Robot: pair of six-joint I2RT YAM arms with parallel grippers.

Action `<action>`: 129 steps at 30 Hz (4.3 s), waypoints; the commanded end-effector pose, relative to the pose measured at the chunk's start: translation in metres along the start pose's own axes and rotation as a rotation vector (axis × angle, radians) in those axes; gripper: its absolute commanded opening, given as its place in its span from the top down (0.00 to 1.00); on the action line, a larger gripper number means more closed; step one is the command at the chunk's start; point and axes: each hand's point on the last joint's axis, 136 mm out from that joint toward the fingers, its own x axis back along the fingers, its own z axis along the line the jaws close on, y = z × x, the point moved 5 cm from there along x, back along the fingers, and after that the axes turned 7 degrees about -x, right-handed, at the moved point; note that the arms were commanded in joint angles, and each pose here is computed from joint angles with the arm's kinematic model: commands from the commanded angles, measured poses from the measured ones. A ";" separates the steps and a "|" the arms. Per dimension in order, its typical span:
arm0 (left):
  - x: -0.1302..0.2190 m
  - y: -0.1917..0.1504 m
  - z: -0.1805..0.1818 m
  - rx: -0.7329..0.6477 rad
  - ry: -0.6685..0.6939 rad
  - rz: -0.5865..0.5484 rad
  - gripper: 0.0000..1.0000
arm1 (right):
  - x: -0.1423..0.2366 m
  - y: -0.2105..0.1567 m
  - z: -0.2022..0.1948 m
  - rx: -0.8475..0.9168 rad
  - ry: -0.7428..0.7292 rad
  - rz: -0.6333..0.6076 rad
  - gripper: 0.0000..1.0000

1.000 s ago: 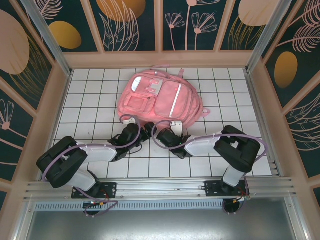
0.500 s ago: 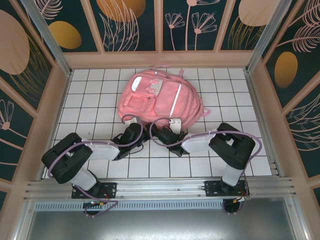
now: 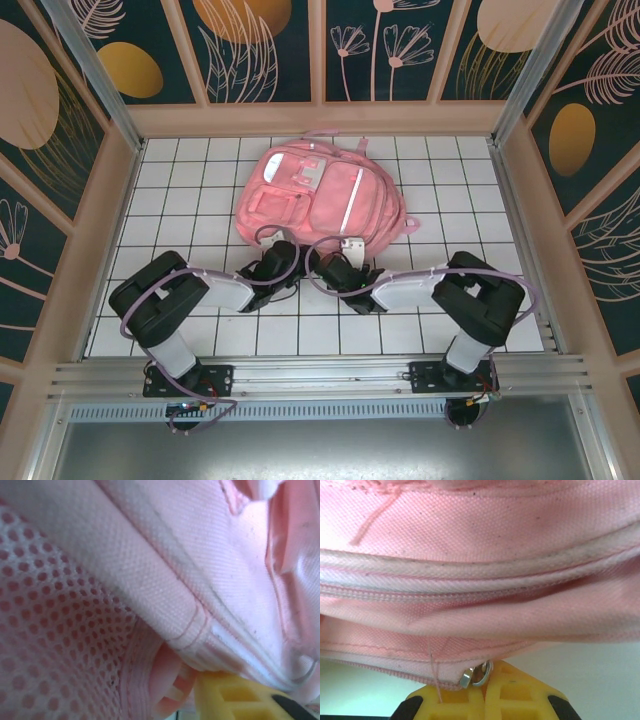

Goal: Pack the student bag

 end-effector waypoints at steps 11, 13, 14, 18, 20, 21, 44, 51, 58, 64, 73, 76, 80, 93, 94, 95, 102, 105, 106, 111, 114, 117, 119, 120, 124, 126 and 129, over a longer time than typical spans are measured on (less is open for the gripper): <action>0.032 0.038 0.067 0.009 0.323 -0.181 1.00 | 0.023 0.000 -0.022 0.010 0.035 -0.005 1.00; 0.039 0.044 0.077 0.022 0.339 -0.197 1.00 | 0.024 0.002 -0.029 0.001 0.027 -0.009 1.00; 0.042 0.046 0.080 0.025 0.343 -0.205 1.00 | 0.024 0.002 -0.033 0.000 0.022 -0.008 1.00; 0.057 0.058 0.094 0.024 0.381 -0.238 1.00 | 0.023 0.006 -0.048 -0.010 0.009 -0.006 1.00; 0.063 0.065 0.099 0.013 0.405 -0.254 1.00 | 0.022 0.008 -0.054 -0.018 0.006 -0.005 1.00; 0.065 0.068 0.100 0.006 0.406 -0.258 1.00 | 0.021 0.009 -0.057 -0.019 0.004 -0.006 1.00; 0.066 0.064 0.070 -0.015 0.193 -0.174 1.00 | 0.037 -0.009 0.087 0.265 0.454 0.076 0.78; 0.065 0.063 0.071 -0.015 0.193 -0.168 1.00 | 0.026 -0.015 0.106 0.355 0.453 0.085 0.81; 0.065 0.063 0.069 -0.015 0.186 -0.166 1.00 | 0.009 -0.020 0.103 0.436 0.369 0.080 0.79; 0.065 0.064 0.068 -0.016 0.186 -0.167 1.00 | -0.005 -0.017 0.092 0.435 0.297 0.087 0.77; 0.064 0.063 0.070 -0.017 0.191 -0.165 1.00 | -0.008 -0.008 0.081 0.256 0.481 0.263 0.71; 0.065 0.063 0.070 -0.017 0.193 -0.167 1.00 | -0.008 -0.006 0.076 0.200 0.510 0.292 0.70; 0.065 0.064 0.070 -0.019 0.196 -0.171 1.00 | -0.008 0.001 0.067 0.153 0.489 0.280 0.69; 0.064 0.063 0.070 -0.016 0.197 -0.168 1.00 | 0.001 0.011 0.059 0.146 0.458 0.239 0.69; 0.063 0.063 0.070 -0.016 0.197 -0.166 1.00 | -0.003 0.009 0.059 0.149 0.451 0.245 0.69; 0.064 0.064 0.070 -0.017 0.196 -0.167 1.00 | -0.005 0.008 0.059 0.148 0.444 0.245 0.69; 0.064 0.064 0.070 -0.016 0.192 -0.167 1.00 | -0.022 0.006 0.061 0.147 0.420 0.268 0.69; 0.064 0.063 0.068 -0.016 0.186 -0.165 1.00 | -0.028 0.007 0.059 0.136 0.400 0.269 0.69; 0.064 0.064 0.068 -0.015 0.183 -0.165 1.00 | -0.028 0.007 0.058 0.129 0.403 0.271 0.68; 0.062 0.062 0.068 -0.011 0.178 -0.158 1.00 | -0.037 0.004 0.057 0.121 0.387 0.297 0.65; 0.062 0.061 0.068 -0.008 0.171 -0.153 1.00 | -0.039 0.001 0.059 0.117 0.402 0.308 0.65; 0.062 0.061 0.069 -0.008 0.173 -0.152 1.00 | -0.043 0.002 0.052 0.113 0.342 0.287 0.64; 0.063 0.061 0.070 -0.009 0.177 -0.155 1.00 | -0.044 0.006 0.045 0.115 0.288 0.259 0.65; 0.063 0.061 0.070 -0.011 0.178 -0.157 1.00 | -0.043 0.008 0.042 0.110 0.267 0.247 0.64; 0.065 0.062 0.071 -0.010 0.194 -0.167 1.00 | -0.034 0.020 0.033 0.083 0.200 0.179 0.65; 0.065 0.062 0.072 -0.009 0.198 -0.170 1.00 | -0.029 0.024 0.031 0.089 0.171 0.144 0.65; 0.065 0.062 0.072 -0.010 0.195 -0.169 1.00 | -0.030 0.022 0.033 0.099 0.163 0.148 0.64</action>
